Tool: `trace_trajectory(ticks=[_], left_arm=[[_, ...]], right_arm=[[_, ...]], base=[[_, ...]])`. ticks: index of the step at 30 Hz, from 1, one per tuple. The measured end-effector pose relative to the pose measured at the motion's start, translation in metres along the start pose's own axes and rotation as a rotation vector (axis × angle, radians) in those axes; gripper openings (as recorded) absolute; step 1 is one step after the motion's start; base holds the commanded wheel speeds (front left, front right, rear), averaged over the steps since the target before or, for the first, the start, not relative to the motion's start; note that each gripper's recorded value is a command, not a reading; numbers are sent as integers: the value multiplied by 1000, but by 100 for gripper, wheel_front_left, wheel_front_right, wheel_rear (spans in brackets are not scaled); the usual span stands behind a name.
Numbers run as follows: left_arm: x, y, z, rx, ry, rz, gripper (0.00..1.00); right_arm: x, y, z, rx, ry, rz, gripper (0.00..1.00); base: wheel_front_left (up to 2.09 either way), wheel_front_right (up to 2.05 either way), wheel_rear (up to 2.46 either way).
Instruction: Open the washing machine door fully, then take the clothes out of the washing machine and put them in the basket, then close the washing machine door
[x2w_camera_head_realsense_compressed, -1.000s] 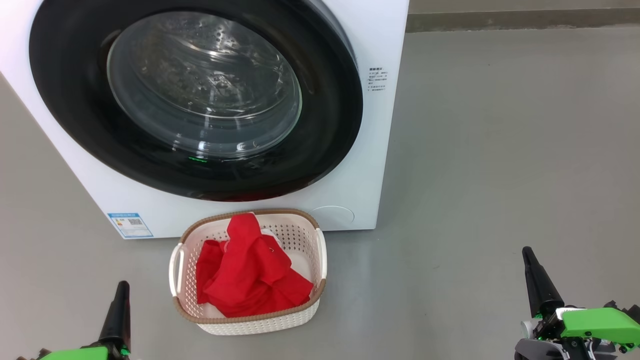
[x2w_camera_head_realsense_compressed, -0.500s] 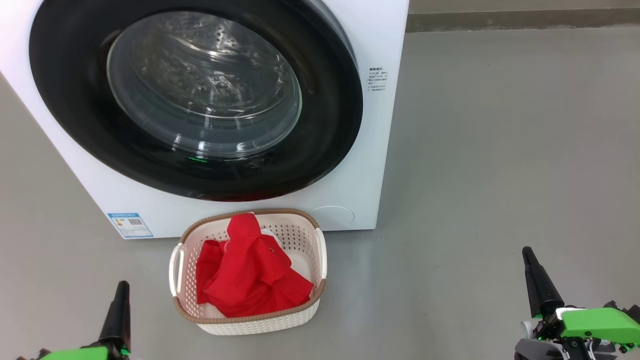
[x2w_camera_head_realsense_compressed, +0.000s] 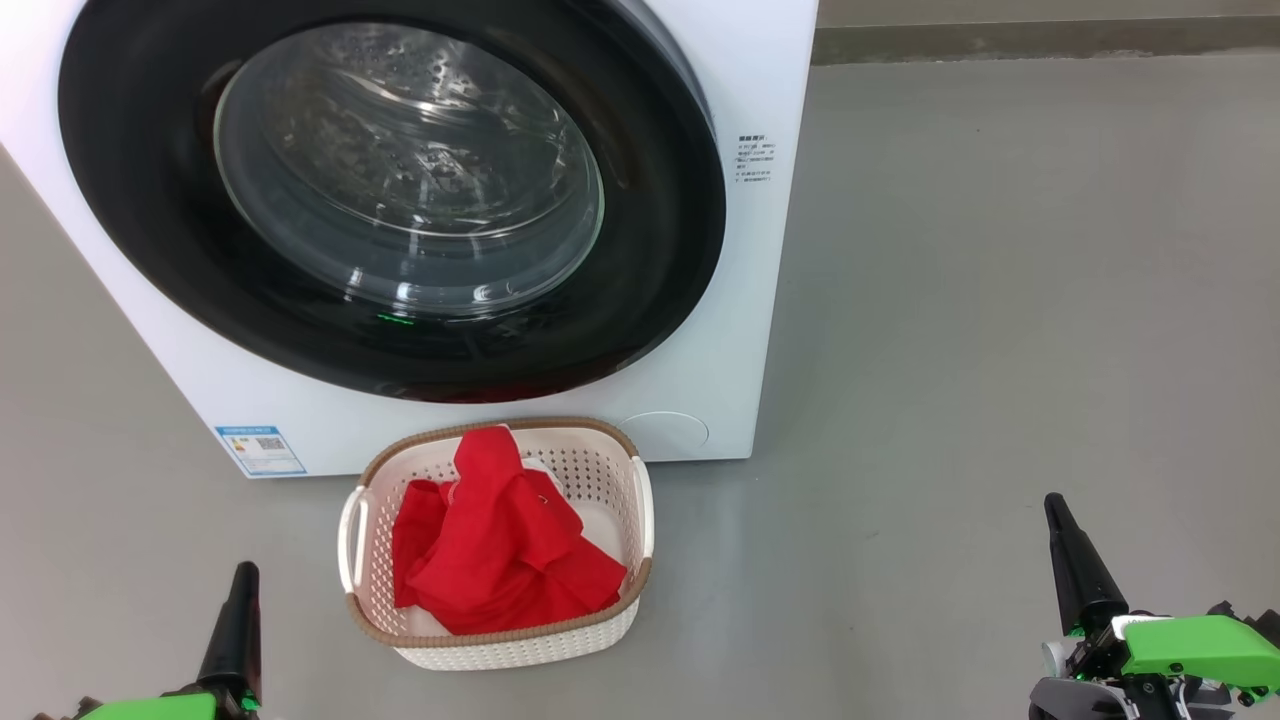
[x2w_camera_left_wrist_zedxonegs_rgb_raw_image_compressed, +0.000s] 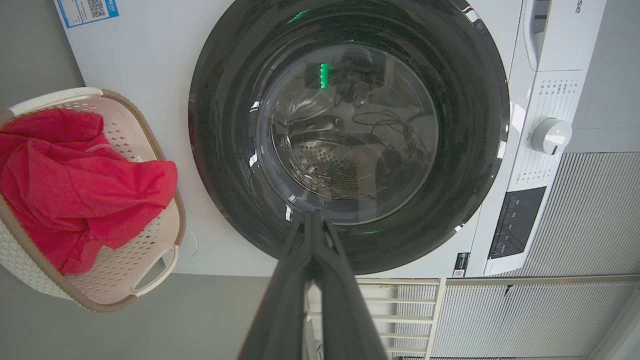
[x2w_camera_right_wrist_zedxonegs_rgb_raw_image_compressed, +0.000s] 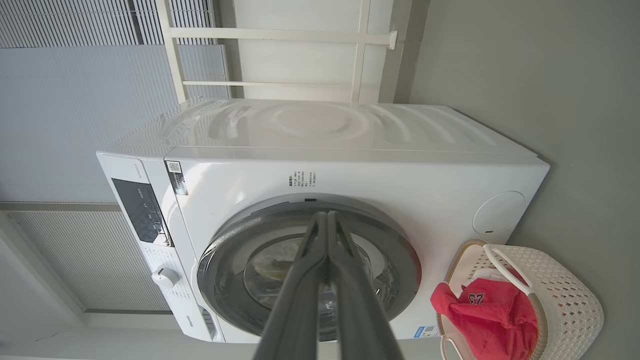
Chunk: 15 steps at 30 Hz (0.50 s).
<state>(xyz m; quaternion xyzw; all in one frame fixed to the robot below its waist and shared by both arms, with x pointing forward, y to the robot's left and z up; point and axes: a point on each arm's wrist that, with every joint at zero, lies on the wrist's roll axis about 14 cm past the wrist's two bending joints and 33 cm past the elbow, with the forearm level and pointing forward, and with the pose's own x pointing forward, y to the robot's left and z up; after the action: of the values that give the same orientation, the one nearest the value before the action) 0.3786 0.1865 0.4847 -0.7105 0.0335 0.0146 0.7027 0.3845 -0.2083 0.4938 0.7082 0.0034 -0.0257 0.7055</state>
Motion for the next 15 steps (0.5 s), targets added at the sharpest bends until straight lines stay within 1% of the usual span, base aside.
trace_trajectory(ticks=[15], left_arm=[[0,0,0,0,0,0,0]], right_arm=[[0,0,0,0,0,0,0]], base=[[0,0,0]])
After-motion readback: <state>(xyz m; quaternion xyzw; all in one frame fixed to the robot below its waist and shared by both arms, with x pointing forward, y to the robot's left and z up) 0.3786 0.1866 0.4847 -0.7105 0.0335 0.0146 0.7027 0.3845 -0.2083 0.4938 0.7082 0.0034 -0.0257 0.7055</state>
